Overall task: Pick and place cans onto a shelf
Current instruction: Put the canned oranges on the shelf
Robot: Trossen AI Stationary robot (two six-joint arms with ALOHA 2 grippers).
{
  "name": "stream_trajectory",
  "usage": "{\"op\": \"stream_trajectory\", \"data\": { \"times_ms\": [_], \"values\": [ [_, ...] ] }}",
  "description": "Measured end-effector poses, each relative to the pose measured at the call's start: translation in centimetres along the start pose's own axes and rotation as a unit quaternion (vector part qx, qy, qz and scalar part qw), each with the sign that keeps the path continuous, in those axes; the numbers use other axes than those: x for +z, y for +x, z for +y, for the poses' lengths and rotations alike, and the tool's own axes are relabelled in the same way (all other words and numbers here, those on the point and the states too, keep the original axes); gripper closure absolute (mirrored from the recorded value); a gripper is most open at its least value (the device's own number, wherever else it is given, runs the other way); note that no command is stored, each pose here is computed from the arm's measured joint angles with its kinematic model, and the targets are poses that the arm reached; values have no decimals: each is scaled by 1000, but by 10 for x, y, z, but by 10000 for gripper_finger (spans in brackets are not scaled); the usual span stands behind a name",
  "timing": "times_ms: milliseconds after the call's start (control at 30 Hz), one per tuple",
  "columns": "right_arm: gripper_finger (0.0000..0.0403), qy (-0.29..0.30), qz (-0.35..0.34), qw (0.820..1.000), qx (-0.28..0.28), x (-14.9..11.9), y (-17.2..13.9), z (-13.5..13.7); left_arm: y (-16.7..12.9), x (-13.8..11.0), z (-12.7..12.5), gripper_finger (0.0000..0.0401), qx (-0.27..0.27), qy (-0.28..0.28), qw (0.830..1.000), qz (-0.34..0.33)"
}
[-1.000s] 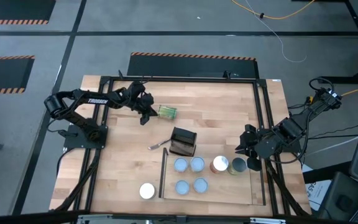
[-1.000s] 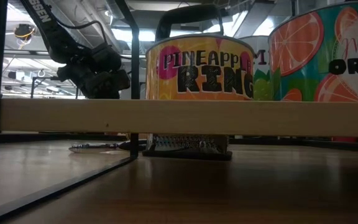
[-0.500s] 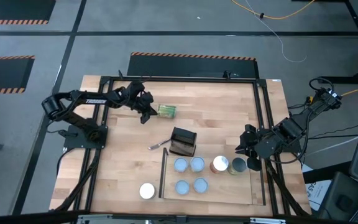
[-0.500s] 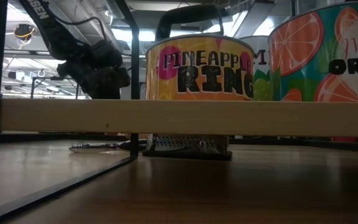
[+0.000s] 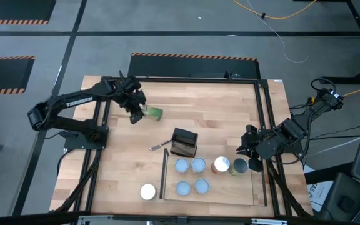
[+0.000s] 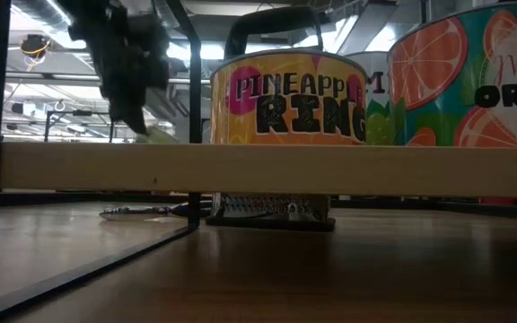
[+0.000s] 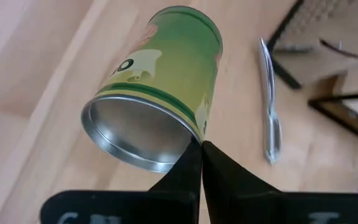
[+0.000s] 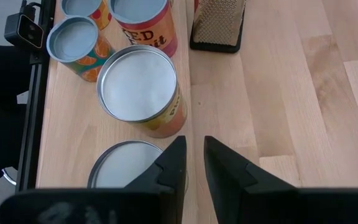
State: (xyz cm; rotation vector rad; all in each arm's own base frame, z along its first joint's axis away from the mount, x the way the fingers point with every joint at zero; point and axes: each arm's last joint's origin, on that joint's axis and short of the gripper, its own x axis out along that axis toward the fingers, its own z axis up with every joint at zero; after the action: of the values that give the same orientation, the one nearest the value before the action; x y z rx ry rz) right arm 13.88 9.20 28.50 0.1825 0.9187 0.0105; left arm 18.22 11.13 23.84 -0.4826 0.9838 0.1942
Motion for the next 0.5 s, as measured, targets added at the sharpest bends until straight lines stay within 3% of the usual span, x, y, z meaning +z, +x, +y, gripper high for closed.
{"op": "stream_trajectory", "data": {
  "times_ms": [267, 500],
  "values": [
    [341, -13, -9, 1000, -12, 1, 0, -1, -54, 9, -48, 401, 62, -35, 993, 97],
    [341, -24, -14, 1000, -12, 1, 0, 0, -56, -3, -82, 401, 63, -82, 983, 153]
  ]
}}
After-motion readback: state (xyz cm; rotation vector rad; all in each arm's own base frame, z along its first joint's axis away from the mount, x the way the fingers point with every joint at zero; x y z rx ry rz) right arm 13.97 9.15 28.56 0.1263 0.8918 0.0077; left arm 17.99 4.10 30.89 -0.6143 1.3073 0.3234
